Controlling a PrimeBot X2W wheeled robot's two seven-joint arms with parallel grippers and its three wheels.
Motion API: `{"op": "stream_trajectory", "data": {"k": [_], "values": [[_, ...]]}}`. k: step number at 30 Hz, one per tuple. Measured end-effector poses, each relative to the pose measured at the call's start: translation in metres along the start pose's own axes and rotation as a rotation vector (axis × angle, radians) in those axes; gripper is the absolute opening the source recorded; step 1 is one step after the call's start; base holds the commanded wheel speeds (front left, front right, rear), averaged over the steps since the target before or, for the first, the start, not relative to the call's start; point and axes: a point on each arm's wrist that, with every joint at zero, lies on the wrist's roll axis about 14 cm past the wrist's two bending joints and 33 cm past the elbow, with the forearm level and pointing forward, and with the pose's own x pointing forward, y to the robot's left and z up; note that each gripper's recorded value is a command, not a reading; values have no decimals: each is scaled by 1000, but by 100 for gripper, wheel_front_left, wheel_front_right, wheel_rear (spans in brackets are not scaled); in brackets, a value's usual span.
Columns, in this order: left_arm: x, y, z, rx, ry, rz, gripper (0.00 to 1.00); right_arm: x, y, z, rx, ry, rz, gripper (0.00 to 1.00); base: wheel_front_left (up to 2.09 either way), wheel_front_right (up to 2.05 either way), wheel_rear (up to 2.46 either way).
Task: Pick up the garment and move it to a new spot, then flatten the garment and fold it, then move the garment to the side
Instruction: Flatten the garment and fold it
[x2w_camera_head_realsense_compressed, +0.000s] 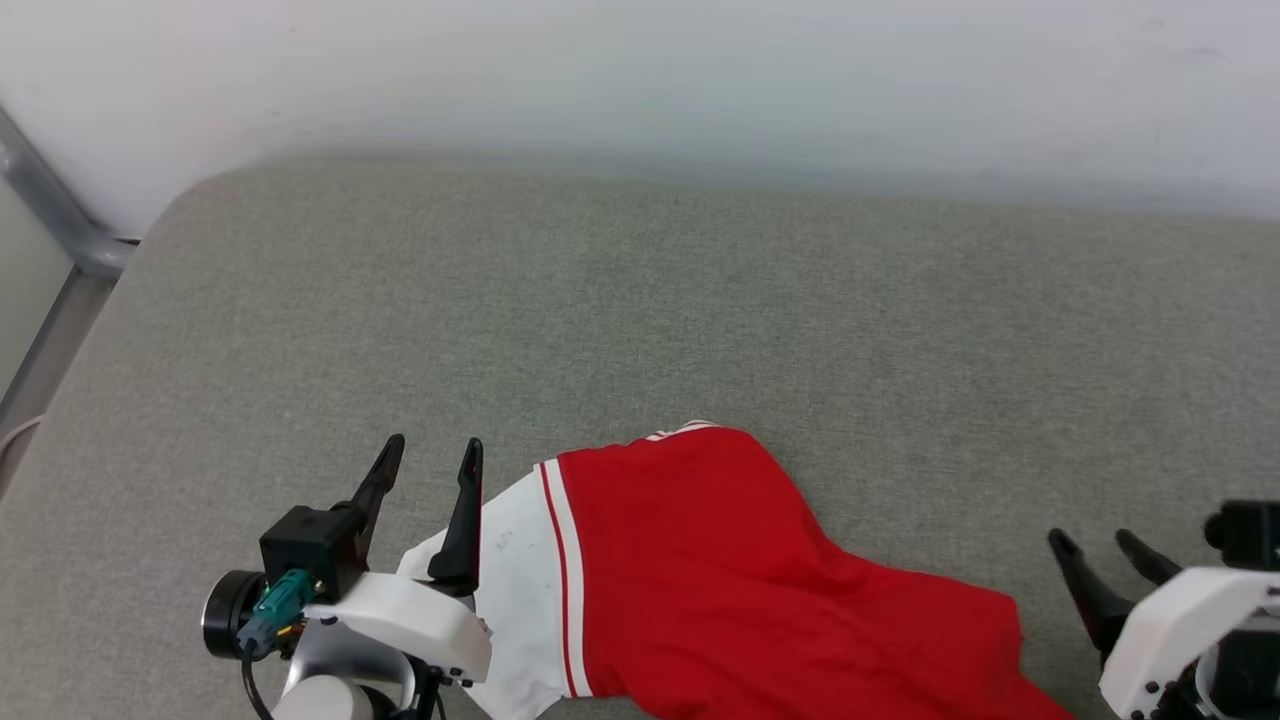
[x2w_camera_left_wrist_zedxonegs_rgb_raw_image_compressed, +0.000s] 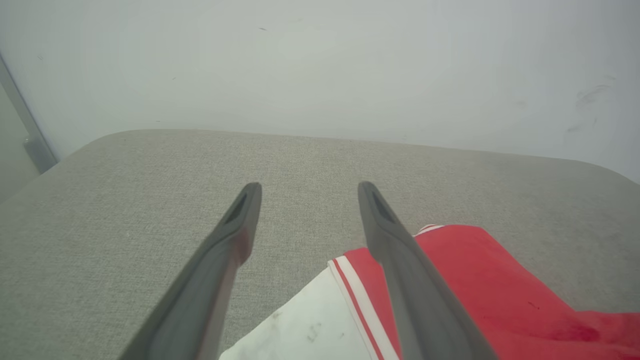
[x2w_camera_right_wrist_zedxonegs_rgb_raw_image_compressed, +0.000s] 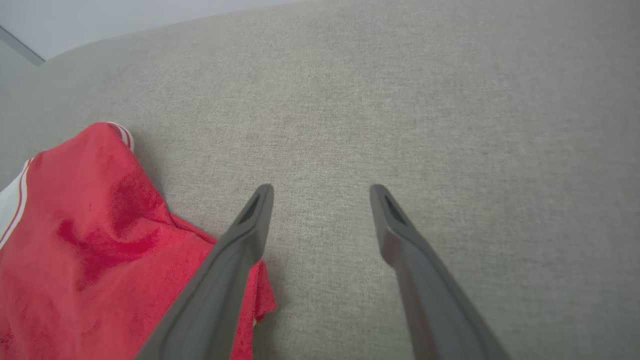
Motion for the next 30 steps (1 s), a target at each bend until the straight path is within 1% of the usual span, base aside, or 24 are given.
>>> {"op": "stream_trajectory", "data": {"k": [4, 8, 10, 13, 15, 17, 20, 21, 22, 26, 28, 30], "values": [[3, 3, -2, -3, 3, 9, 100, 14, 21, -15, -76, 189, 110, 100, 0, 0, 0], [7, 5, -7, -11, 9, 20, 100, 23, 52, -35, -130, 372, 237, 100, 0, 0, 0], [9, 8, -13, -15, 21, 31, 100, 28, 68, -47, -187, 473, 307, 100, 0, 0, 0], [13, 13, -19, -13, 34, 42, 100, 30, 79, -70, -217, 602, 365, 100, 0, 0, 0], [14, 16, -24, -14, 48, 50, 100, 26, 82, -91, -241, 707, 392, 100, 0, 0, 0], [16, 18, -27, -15, 50, 61, 100, 24, 79, -103, -257, 789, 401, 100, 0, 0, 0], [16, 21, -34, -19, 65, 74, 100, 24, 80, -112, -263, 844, 418, 100, 0, 0, 0], [16, 22, -35, -20, 69, 77, 100, 24, 79, -113, -268, 851, 419, 40, 0, 0, 0], [17, 22, -36, -19, 70, 79, 100, 25, 79, -114, -265, 856, 422, 0, 0, 0, 0], [19, 21, -35, -24, 63, 74, 100, 28, 83, -108, -247, 819, 431, 0, 0, 0, 0], [19, 20, -34, -26, 57, 70, 100, 37, 84, -92, -238, 742, 424, 0, 0, 0, 0], [19, 19, -30, -26, 45, 66, 100, 50, 77, -66, -225, 642, 388, 0, 0, 0, 0]]}}
